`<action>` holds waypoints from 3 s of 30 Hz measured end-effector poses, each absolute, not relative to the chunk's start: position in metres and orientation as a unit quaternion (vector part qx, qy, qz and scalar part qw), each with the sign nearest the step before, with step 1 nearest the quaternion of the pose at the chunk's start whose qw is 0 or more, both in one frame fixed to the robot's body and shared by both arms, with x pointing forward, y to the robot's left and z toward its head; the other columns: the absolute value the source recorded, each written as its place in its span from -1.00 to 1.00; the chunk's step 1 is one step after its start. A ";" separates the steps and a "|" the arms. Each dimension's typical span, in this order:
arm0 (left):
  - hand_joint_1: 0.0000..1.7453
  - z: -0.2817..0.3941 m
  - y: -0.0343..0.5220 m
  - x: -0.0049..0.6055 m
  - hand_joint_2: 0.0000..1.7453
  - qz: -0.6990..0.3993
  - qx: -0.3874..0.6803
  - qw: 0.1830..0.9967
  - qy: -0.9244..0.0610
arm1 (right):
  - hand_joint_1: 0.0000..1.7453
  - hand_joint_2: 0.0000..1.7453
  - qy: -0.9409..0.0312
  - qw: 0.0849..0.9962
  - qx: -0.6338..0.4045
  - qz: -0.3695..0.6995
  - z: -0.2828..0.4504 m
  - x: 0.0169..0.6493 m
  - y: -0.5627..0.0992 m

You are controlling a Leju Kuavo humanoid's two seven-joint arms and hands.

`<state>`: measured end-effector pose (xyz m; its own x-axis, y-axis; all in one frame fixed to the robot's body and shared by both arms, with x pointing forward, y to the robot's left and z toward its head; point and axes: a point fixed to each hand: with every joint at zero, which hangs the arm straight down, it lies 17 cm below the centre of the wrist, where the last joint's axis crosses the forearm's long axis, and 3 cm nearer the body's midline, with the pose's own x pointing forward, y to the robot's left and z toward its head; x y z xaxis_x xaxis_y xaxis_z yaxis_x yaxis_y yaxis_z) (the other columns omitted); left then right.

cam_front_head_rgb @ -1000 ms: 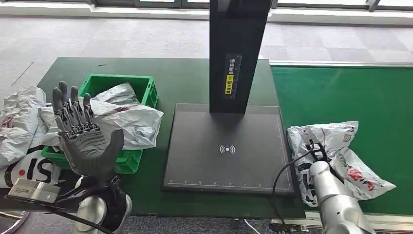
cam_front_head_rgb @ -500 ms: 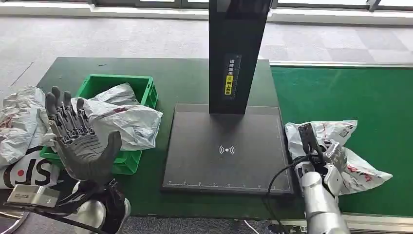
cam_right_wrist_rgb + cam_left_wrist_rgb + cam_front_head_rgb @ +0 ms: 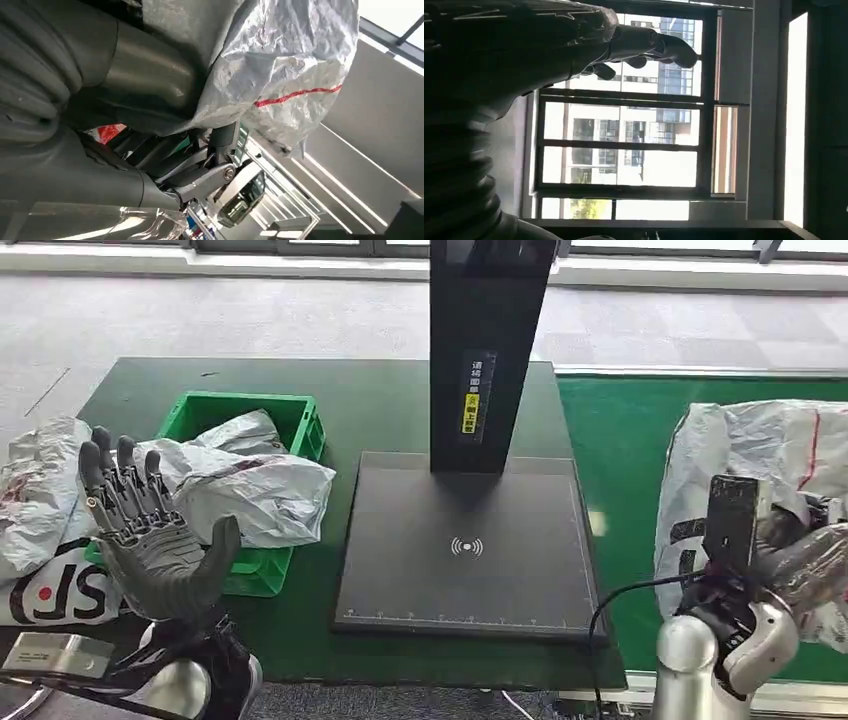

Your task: Moved the parcel from conveyor to table for the left to box.

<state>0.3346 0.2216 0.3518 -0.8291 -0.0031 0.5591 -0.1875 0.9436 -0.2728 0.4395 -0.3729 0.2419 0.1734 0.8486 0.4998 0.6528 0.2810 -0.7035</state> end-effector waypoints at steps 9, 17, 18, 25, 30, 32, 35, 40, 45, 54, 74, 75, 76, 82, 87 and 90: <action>-1.00 0.352 0.223 0.334 1.00 0.162 0.054 0.287 -0.942 | 1.00 1.00 -0.649 0.485 -0.577 0.101 0.247 0.441 -0.368; -1.00 0.355 0.224 0.333 1.00 0.164 0.049 0.284 -0.944 | 1.00 1.00 -0.727 0.461 -0.466 0.206 0.253 0.463 -0.258; -1.00 0.355 0.224 0.333 1.00 0.163 0.049 0.284 -0.944 | 1.00 1.00 -0.730 0.459 -0.460 0.211 0.253 0.464 -0.250; -1.00 0.355 0.224 0.334 1.00 0.164 0.048 0.283 -0.944 | 1.00 1.00 -0.742 0.454 -0.433 0.237 0.251 0.466 -0.225; -1.00 0.357 0.224 0.337 1.00 0.166 0.044 0.281 -0.944 | 1.00 1.00 -0.764 0.462 -0.335 0.301 0.229 0.466 -0.147; -1.00 0.356 0.224 0.338 1.00 0.165 0.045 0.283 -0.944 | 1.00 1.00 -0.768 0.461 -0.314 0.317 0.223 0.464 -0.127; -1.00 0.354 0.224 0.339 1.00 0.165 0.044 0.285 -0.943 | 1.00 1.00 -0.772 0.460 -0.282 0.335 0.216 0.462 -0.103; -1.00 0.355 0.225 0.343 1.00 0.170 0.041 0.285 -0.942 | 1.00 1.00 -0.767 0.466 -0.238 0.371 0.192 0.457 -0.068; -1.00 0.358 0.226 0.348 1.00 0.175 0.040 0.283 -0.942 | 1.00 1.00 -0.755 0.480 -0.203 0.399 0.166 0.457 -0.045; -1.00 0.360 0.225 0.359 1.00 0.178 0.040 0.284 -0.941 | 1.00 1.00 -0.730 0.500 -0.158 0.437 0.120 0.454 -0.023; -1.00 0.359 0.217 0.369 1.00 0.170 0.036 0.288 -0.942 | 1.00 1.00 -0.686 0.517 -0.130 0.495 0.065 0.448 -0.010; -1.00 0.359 0.217 0.369 1.00 0.169 0.036 0.288 -0.942 | 1.00 1.00 -0.685 0.518 -0.130 0.496 0.064 0.448 -0.010; -1.00 0.358 0.217 0.369 1.00 0.169 0.037 0.289 -0.942 | 1.00 1.00 -0.684 0.518 -0.130 0.496 0.064 0.448 -0.010; -1.00 0.358 0.218 0.369 1.00 0.170 0.039 0.289 -0.941 | 1.00 1.00 -0.681 0.520 -0.129 0.499 0.061 0.448 -0.011; -1.00 0.358 0.218 0.369 1.00 0.170 0.039 0.289 -0.941 | 1.00 1.00 -0.680 0.520 -0.130 0.500 0.060 0.449 -0.011; -1.00 0.358 0.218 0.369 1.00 0.170 0.038 0.289 -0.941 | 1.00 1.00 -0.680 0.520 -0.130 0.500 0.060 0.449 -0.011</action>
<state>0.3690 0.2175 0.3584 -0.8305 0.0257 0.5564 -0.1705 0.9392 -0.2979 0.4491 -0.0112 0.0603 -0.4258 0.6961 0.5780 -0.3435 0.4666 -0.8150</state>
